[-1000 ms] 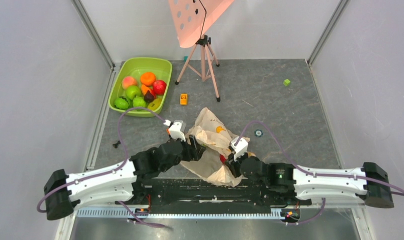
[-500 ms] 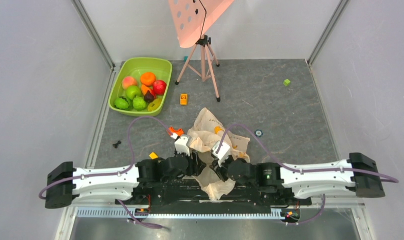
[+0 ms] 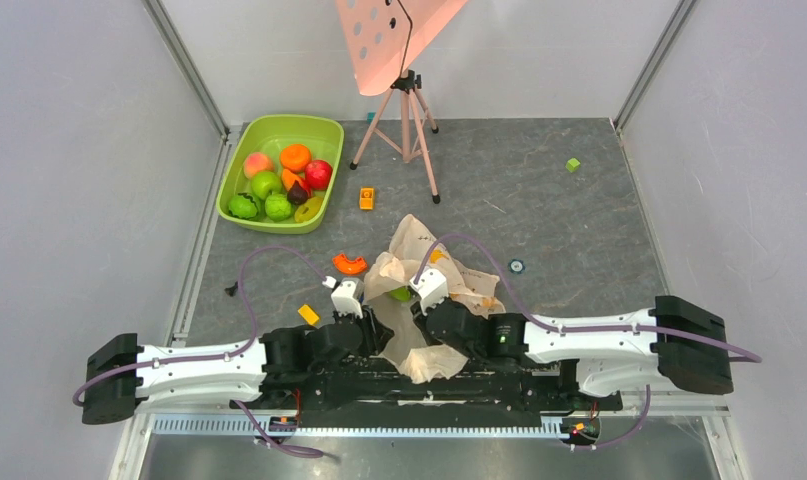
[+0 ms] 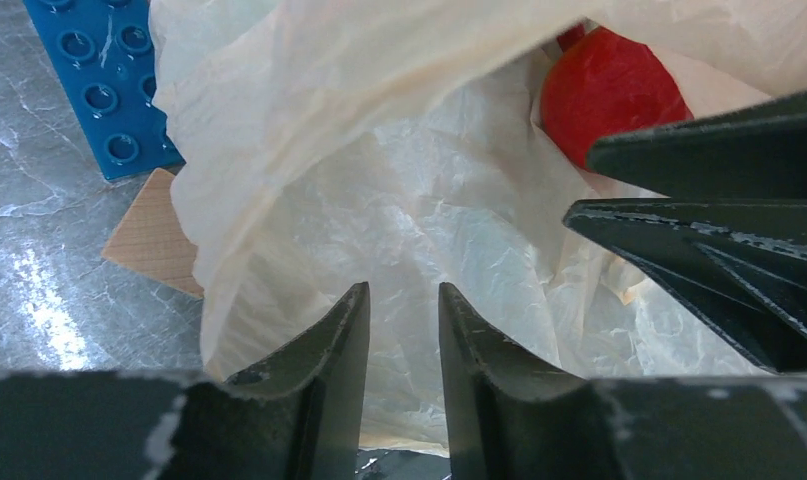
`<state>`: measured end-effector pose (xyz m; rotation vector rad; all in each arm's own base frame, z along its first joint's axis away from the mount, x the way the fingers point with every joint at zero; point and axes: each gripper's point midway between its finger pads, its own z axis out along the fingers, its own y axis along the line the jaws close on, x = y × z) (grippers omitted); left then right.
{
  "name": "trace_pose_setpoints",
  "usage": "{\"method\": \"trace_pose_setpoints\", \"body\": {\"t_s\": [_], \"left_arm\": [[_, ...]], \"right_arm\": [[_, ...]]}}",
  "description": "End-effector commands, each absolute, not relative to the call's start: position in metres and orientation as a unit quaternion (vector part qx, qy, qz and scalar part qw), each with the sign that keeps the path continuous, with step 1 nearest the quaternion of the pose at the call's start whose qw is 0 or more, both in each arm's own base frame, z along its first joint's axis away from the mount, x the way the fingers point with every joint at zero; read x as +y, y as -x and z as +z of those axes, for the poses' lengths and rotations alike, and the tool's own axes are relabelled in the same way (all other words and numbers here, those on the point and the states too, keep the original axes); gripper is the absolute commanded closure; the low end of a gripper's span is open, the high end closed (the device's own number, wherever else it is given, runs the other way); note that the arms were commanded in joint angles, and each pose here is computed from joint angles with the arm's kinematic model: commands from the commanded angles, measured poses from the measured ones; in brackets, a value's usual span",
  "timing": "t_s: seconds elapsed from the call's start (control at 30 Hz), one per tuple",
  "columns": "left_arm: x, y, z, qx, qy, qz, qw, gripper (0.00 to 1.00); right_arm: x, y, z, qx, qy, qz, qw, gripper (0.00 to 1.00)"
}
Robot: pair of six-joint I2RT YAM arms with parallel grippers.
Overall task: Take the fake fruits out of the plastic bag
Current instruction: Adjust the plastic bag at the center of the board.
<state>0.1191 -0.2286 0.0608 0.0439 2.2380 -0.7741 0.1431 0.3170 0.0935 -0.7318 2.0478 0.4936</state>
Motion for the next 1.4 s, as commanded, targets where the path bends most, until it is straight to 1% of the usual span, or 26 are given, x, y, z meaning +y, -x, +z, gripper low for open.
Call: {"method": "trace_pose_setpoints", "body": {"t_s": [0.0, 0.1, 0.27, 0.4, 0.47, 0.67, 0.9, 1.1, 1.27, 1.37], "left_arm": [[-0.225, -0.126, 0.063, 0.870, 0.008, -0.299, 0.392, 0.66], [-0.223, -0.126, 0.059, 0.871, 0.009, -0.296, 0.392, 0.75], [-0.221, -0.126, 0.054, 0.871, 0.012, -0.294, 0.393, 0.87], [-0.220, -0.127, 0.053, 0.871, 0.009, -0.289, 0.397, 0.93], [-0.218, -0.128, 0.051, 0.872, 0.010, -0.286, 0.398, 0.94], [-0.216, -0.128, 0.048, 0.871, 0.013, -0.285, 0.401, 0.94], [-0.215, -0.128, 0.049, 0.869, 0.016, -0.288, 0.402, 0.94], [-0.212, -0.129, 0.051, 0.867, 0.021, -0.290, 0.405, 0.94], [-0.209, -0.130, 0.053, 0.864, 0.027, -0.291, 0.409, 0.94], [-0.207, -0.130, 0.054, 0.864, 0.029, -0.290, 0.410, 0.94]], "right_arm": [[0.350, -0.156, 0.115, 0.815, 0.267, 0.258, 0.445, 0.67], [0.358, -0.166, 0.112, 0.818, 0.256, 0.270, 0.439, 0.60], [0.370, -0.186, 0.105, 0.825, 0.250, 0.255, 0.439, 0.48], [0.375, -0.202, 0.098, 0.833, 0.236, 0.240, 0.439, 0.41], [0.375, -0.208, 0.092, 0.837, 0.230, 0.232, 0.438, 0.39], [0.371, -0.225, 0.080, 0.846, 0.221, 0.195, 0.445, 0.37], [0.368, -0.239, 0.066, 0.850, 0.239, 0.137, 0.448, 0.31], [0.361, -0.246, 0.049, 0.854, 0.256, 0.097, 0.443, 0.31], [0.354, -0.250, 0.035, 0.855, 0.269, 0.071, 0.438, 0.33], [0.353, -0.254, 0.031, 0.852, 0.275, 0.062, 0.442, 0.40]]}}
